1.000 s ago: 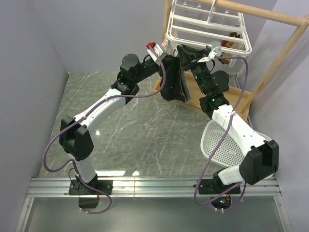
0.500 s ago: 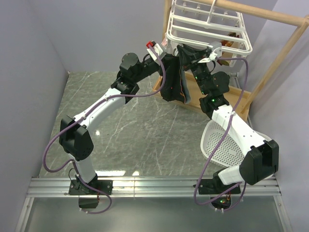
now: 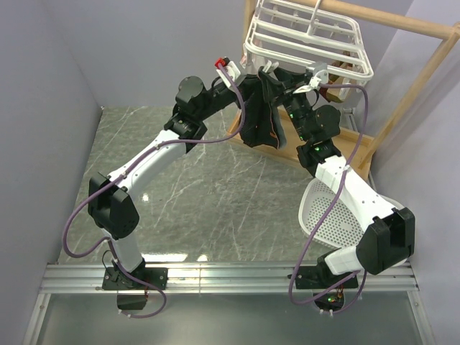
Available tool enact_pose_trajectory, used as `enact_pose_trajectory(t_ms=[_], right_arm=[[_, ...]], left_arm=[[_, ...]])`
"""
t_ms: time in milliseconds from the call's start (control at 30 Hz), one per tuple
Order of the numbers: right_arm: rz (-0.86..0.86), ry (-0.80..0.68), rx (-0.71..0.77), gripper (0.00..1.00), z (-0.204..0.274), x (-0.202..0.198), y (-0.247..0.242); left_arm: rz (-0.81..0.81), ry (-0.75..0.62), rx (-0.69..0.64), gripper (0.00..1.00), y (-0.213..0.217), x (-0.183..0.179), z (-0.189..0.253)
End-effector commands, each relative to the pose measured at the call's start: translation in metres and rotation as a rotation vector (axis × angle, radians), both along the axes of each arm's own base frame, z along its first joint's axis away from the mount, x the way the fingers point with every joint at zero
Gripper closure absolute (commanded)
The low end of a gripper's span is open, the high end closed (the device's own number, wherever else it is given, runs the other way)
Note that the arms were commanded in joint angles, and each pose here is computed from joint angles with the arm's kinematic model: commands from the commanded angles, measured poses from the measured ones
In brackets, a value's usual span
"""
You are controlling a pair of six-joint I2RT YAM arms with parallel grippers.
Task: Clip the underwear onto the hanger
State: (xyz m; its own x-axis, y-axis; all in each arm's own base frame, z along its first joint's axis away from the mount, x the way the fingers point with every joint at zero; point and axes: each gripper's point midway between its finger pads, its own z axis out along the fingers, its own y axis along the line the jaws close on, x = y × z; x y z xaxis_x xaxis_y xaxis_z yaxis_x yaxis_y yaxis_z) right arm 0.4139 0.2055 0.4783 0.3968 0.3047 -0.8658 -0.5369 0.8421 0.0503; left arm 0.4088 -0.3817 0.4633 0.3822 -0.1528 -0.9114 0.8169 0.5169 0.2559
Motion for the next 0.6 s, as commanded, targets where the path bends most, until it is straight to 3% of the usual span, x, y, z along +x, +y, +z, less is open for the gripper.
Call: enact_pose_trajectory(t_ms=[0, 300, 567], right_arm=[[0.001, -0.016, 0.008, 0.46, 0.006, -0.001, -0.001], [0.017, -0.034, 0.014, 0.27, 0.012, -0.011, -0.002], [0.037, -0.029, 0.007, 0.22, 0.009, -0.02, -0.004]], left_arm=[[-0.017, -0.155, -0.111, 1.0, 0.014, -0.029, 0.072], [-0.013, -0.152, -0.102, 1.0, 0.014, -0.026, 0.069], [-0.01, -0.133, -0.091, 1.0, 0.015, -0.027, 0.061]])
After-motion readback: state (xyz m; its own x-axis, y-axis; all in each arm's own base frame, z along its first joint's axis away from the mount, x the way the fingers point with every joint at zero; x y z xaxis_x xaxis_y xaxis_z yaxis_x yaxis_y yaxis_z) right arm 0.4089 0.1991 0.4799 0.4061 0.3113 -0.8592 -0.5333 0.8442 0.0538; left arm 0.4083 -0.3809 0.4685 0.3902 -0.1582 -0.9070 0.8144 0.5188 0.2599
